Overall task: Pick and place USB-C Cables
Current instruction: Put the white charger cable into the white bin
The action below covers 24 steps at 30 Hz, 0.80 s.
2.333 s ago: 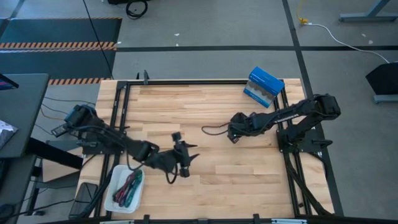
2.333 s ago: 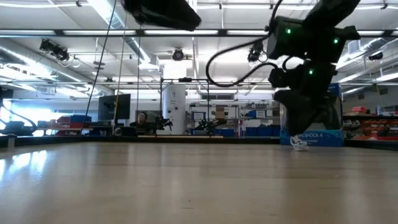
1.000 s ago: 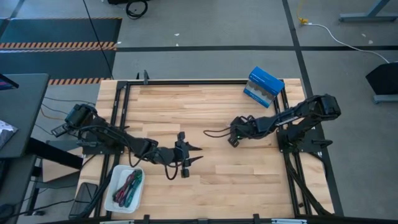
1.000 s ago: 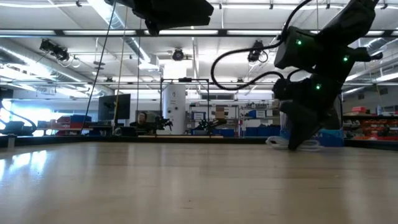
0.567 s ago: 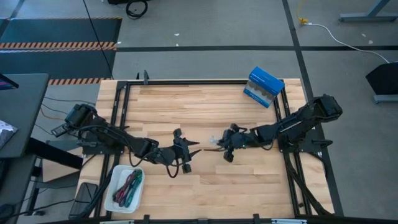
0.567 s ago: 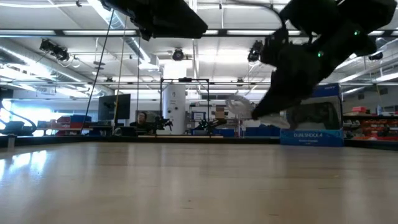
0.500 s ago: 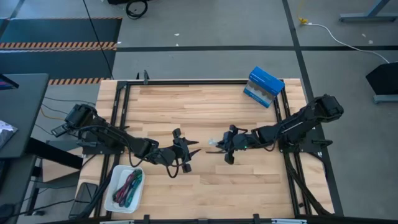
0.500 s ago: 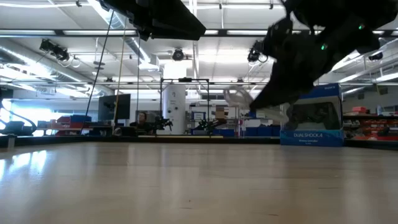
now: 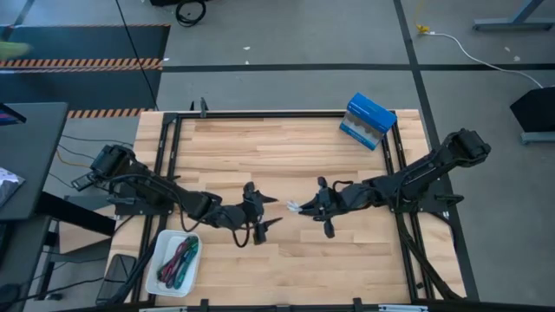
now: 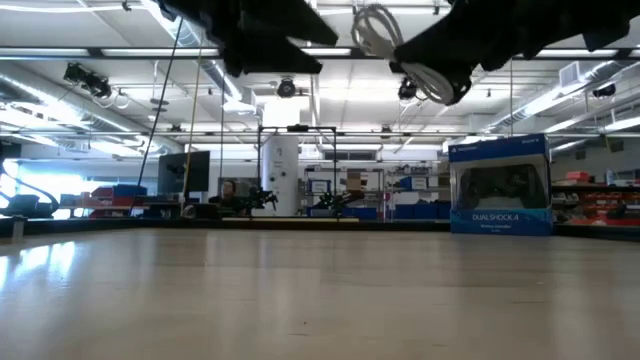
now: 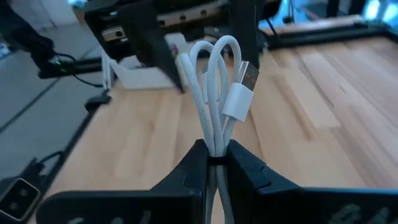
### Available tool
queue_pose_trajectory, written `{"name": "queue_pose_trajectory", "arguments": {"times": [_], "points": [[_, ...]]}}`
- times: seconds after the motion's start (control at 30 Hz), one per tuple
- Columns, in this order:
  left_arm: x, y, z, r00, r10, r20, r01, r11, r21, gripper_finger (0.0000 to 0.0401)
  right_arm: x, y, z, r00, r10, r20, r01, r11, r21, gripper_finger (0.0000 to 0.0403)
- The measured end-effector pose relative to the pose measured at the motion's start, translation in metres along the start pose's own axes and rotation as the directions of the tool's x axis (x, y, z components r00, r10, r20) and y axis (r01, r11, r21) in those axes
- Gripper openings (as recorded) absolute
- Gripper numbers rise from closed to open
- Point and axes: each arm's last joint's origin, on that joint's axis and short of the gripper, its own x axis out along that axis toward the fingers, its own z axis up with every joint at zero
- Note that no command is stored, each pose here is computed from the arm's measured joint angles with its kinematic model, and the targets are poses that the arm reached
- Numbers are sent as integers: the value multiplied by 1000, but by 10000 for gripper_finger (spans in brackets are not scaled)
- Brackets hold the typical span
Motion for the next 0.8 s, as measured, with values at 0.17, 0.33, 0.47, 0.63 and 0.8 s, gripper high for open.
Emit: {"name": "queue_pose_trajectory", "arguments": {"times": [0.17,0.33,0.47,0.63,0.8], "points": [[1,-2,11,993,-87,85,88,996,-12,308,0,2,6,998,32,58,-31,999,-27,39],[1,-2,19,983,-94,155,99,995,-25,311,-2,7,12,991,60,120,-53,997,-56,39],[1,-1,20,982,-90,164,96,995,-27,311,-2,7,12,991,60,122,-53,997,-57,39],[1,-1,23,976,-93,195,101,994,-31,311,2,7,8,992,70,105,-65,996,-54,39],[2,-3,22,973,-132,190,138,990,-24,311,6,8,5,992,72,106,-67,996,-51,39]]}}
